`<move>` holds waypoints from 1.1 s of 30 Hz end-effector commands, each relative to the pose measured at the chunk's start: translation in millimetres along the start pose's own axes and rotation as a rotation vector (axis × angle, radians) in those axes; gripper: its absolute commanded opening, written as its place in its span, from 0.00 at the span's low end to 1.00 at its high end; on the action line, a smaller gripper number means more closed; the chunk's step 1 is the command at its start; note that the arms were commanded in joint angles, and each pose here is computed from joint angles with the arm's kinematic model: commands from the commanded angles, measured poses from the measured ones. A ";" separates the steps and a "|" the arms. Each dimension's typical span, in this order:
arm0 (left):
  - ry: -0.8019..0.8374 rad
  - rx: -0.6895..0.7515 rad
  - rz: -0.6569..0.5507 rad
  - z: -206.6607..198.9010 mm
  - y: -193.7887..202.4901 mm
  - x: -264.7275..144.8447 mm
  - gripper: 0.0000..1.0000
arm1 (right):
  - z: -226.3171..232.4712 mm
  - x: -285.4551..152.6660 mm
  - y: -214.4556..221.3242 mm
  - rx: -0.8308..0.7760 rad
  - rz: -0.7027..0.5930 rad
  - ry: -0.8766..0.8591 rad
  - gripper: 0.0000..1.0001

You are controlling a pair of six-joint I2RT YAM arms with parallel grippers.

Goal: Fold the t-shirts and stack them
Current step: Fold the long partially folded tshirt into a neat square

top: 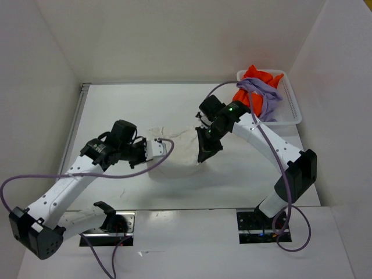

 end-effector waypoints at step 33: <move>-0.445 -0.299 -0.232 210.5 15.6 45.2 0.00 | -63.6 11.8 -257.0 0.118 -0.409 -0.175 0.00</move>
Point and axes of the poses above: each gripper's point midway between its finger pads, its own x axis out along the fingers, its own z axis along the line the jaws close on, y = z × x, the point moved 3 cm from there along -x, back along the fingers, and after that the axes turned 4 degrees about -x, right-handed, at the moved point
